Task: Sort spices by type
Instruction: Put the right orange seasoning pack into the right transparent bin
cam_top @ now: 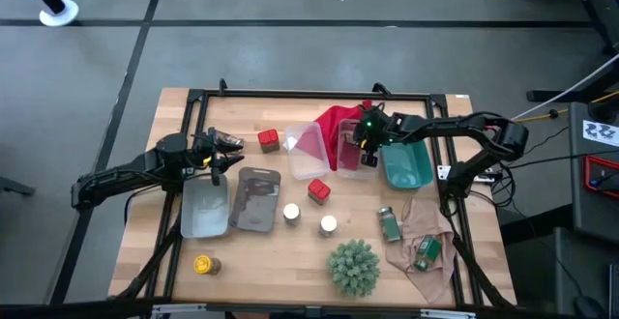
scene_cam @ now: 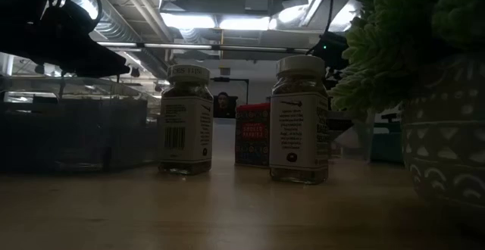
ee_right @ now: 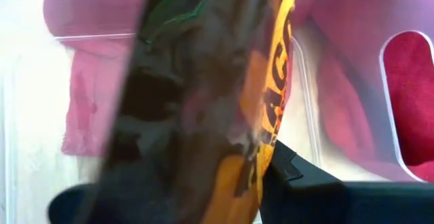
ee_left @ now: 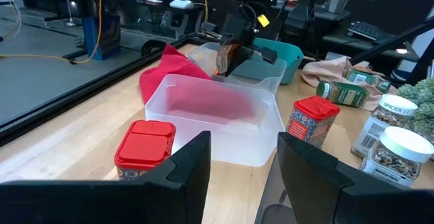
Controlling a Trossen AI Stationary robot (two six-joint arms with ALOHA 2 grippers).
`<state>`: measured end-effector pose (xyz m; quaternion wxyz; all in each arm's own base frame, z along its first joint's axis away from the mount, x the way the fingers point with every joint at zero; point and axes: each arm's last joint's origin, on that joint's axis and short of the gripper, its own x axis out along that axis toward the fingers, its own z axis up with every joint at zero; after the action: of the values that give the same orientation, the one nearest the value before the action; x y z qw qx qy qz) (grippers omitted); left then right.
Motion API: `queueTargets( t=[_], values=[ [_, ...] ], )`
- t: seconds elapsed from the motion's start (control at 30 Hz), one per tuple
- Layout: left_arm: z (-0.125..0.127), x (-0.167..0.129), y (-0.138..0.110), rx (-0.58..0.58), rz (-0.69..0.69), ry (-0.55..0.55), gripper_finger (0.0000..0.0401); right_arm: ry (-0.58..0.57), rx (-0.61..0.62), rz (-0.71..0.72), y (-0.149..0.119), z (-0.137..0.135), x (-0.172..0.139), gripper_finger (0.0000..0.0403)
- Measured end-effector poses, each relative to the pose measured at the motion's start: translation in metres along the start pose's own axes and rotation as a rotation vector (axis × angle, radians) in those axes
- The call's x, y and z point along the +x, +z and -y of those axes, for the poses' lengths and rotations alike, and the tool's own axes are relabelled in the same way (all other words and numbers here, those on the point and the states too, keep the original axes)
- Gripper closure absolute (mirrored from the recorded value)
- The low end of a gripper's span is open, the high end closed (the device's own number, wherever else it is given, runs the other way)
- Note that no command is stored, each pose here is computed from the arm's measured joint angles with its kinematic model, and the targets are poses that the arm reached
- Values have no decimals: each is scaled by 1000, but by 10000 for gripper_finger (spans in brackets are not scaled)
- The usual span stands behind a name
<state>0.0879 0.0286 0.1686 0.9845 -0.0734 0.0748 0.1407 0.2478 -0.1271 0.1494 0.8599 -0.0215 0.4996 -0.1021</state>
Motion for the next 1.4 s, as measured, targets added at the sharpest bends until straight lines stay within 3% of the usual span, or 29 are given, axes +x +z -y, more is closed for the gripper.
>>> queueTargets(
  t=[0.17,0.73,1.4],
  values=[
    [0,0,0,0,0,0,246,-8,0,-1,0,0,-1,356],
    [0,0,0,-12,0,0,246,-2,10,-55,11,4,-9,240],
    [0,0,0,-15,0,0,246,-160,-15,-124,43,20,-36,237]
  ],
)
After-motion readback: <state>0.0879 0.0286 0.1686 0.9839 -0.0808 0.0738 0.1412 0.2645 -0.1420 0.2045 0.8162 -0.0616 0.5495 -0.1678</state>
